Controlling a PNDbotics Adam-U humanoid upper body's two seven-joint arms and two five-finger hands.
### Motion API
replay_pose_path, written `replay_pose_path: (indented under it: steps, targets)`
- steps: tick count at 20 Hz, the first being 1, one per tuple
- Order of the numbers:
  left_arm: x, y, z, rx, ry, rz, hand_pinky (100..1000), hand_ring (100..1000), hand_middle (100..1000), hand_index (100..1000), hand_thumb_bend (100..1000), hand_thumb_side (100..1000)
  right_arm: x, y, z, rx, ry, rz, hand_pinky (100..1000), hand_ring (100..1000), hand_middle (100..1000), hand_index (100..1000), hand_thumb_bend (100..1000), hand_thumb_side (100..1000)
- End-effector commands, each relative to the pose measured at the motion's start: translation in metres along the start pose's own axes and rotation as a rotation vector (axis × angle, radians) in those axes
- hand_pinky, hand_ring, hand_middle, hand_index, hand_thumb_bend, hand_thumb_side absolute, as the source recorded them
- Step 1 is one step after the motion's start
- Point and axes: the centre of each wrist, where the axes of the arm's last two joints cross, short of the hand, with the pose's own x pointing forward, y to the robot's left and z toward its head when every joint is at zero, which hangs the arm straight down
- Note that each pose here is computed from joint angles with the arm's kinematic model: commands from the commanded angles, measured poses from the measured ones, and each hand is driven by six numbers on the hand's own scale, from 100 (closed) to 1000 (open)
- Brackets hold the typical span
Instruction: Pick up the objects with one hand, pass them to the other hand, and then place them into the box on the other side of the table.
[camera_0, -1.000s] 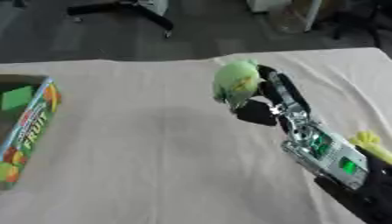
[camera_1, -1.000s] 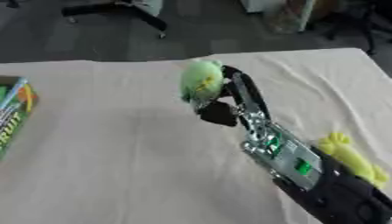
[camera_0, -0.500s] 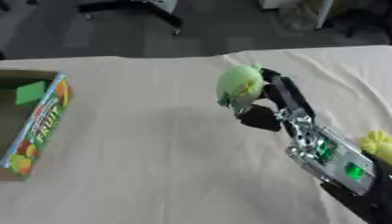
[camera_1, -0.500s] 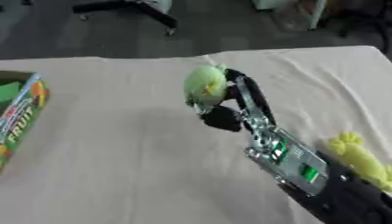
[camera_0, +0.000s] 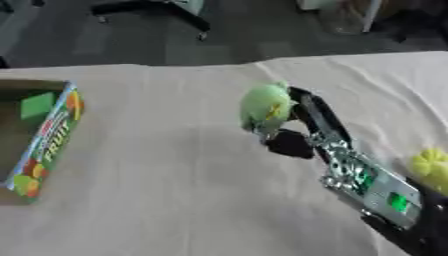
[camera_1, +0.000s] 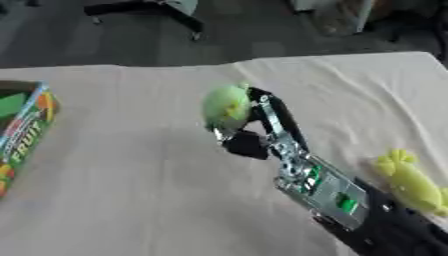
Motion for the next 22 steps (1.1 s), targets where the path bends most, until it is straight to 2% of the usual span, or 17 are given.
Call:
replay_pose_path:
  steps: [1,5,10,22]
  targets:
    - [0.025,0.003,-0.006,-0.108,-0.059,-0.055,744,751,729,750,100,498,0.008,-0.001,0.001,-0.283,0.169,0.202,722,483,299,489,100,100]
    - [0.047,-0.005,-0.017,-0.23,-0.107,-0.064,744,752,730,752,100,545,0.007,0.001,0.003,-0.276,0.167,0.216,724,484,300,489,100,100]
    - [0.068,-0.014,-0.029,-0.353,-0.161,-0.074,744,754,733,756,100,562,0.006,0.003,0.004,-0.274,0.17,0.231,723,484,301,489,100,100]
    - [0.108,-0.039,-0.049,-0.51,-0.268,-0.11,744,756,734,760,100,571,0.002,0.009,0.01,-0.244,0.183,0.273,726,489,304,488,100,100]
